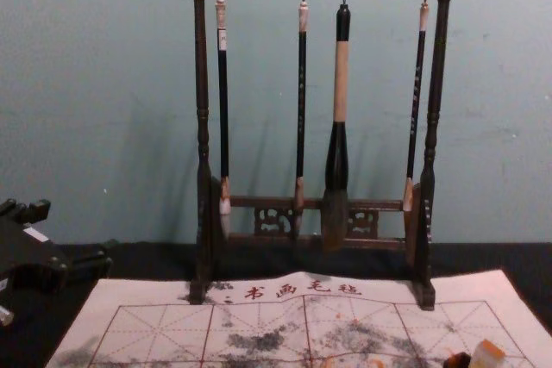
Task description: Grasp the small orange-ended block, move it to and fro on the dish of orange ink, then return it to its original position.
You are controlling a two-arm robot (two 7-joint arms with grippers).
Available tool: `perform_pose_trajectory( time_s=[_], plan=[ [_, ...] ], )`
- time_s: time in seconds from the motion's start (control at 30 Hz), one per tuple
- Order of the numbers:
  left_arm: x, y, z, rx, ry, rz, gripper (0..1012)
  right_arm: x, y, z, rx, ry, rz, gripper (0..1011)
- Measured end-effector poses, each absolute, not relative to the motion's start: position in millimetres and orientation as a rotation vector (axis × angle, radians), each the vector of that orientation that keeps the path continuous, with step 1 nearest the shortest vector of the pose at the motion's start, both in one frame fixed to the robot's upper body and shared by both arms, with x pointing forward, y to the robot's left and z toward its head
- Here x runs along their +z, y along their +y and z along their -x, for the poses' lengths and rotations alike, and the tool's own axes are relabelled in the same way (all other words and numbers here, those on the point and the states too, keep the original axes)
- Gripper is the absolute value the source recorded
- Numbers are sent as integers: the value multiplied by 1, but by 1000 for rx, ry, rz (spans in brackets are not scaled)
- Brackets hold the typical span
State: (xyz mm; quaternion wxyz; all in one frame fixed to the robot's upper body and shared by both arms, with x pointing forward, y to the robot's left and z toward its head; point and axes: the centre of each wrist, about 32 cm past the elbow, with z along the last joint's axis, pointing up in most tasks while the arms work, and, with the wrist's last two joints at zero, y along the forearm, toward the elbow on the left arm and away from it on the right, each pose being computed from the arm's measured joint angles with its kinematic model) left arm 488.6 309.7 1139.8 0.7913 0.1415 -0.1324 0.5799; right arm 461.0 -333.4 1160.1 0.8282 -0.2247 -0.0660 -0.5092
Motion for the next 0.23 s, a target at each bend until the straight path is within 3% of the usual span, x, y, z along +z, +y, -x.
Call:
perform_pose_trajectory(
  time_s=[0.23],
  plan=[
    [1140, 310, -489, 1248, -285, -305, 1002, 1160, -333, -461, -1081, -140, 476, 1003]
  ],
)
